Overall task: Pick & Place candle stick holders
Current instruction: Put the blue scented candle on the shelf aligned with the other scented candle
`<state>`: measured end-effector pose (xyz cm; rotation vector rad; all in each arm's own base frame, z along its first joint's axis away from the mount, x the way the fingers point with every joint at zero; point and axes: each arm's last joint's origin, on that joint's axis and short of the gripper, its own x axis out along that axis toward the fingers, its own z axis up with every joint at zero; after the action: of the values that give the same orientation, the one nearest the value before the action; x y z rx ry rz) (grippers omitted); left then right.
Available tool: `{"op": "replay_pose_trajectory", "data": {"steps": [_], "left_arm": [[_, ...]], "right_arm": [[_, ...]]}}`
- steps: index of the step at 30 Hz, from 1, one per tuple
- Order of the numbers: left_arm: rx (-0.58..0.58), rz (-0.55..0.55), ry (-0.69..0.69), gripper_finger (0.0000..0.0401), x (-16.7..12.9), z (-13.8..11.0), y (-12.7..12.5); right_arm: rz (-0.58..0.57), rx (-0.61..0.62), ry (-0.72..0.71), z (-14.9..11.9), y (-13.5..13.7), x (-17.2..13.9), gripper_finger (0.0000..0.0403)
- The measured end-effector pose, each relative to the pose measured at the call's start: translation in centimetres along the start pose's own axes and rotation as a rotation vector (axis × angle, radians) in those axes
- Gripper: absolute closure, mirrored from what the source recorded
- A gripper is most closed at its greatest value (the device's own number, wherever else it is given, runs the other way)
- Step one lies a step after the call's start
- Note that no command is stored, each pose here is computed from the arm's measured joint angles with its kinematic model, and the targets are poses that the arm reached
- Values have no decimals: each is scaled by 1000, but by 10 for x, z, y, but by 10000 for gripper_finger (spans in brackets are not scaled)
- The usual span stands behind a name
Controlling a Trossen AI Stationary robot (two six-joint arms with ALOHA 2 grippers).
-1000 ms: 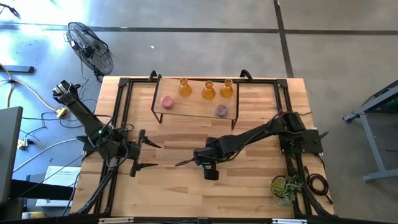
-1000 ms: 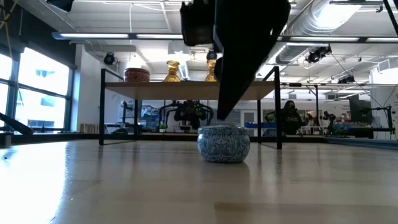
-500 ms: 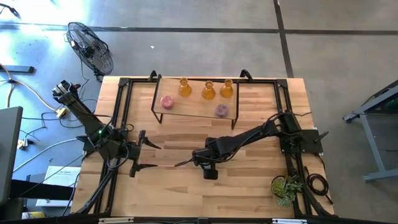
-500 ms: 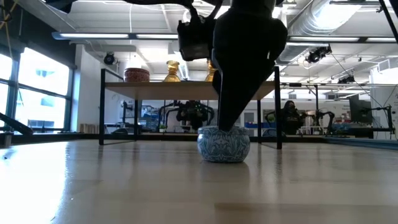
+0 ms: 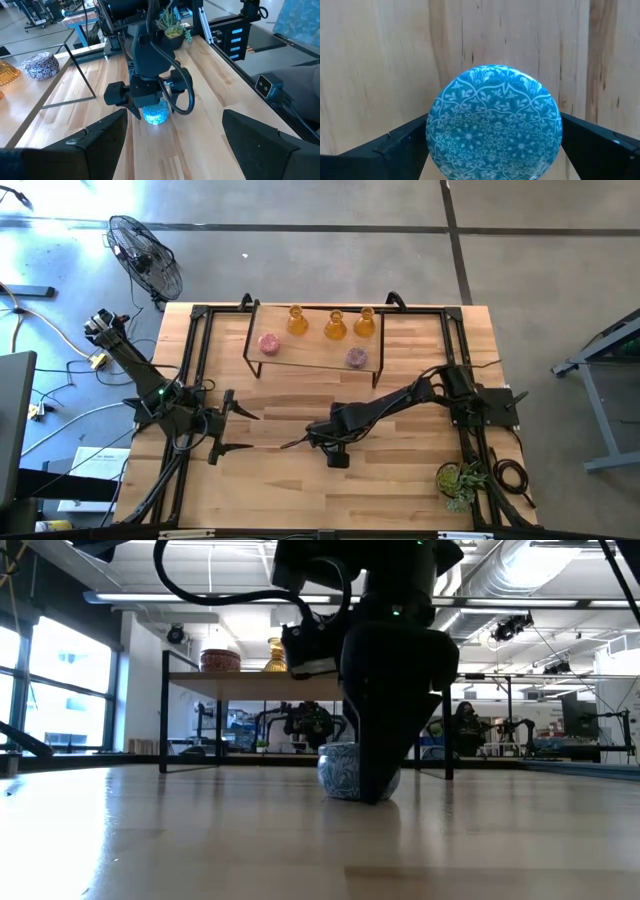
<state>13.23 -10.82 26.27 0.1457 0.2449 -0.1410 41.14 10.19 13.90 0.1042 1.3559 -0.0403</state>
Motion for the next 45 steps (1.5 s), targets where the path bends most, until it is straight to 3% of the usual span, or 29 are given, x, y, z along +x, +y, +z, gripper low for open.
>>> {"op": "replay_pose_trajectory", "data": {"steps": [13, 23, 30, 45], "left_arm": [[-17, -21, 30, 80, 0, -3, 0], [-27, -24, 37, 80, 0, -4, -1], [-28, -24, 37, 80, 0, -4, -1], [-24, -27, 43, 80, 0, -5, -1]], "right_arm": [[-6, 107, -32, 2, 0, 0, 5], [-9, 117, -33, 2, 0, 1, 5], [-3, 202, -38, 3, 0, 1, 5], [-4, 210, -57, 4, 1, 1, 6]]}}
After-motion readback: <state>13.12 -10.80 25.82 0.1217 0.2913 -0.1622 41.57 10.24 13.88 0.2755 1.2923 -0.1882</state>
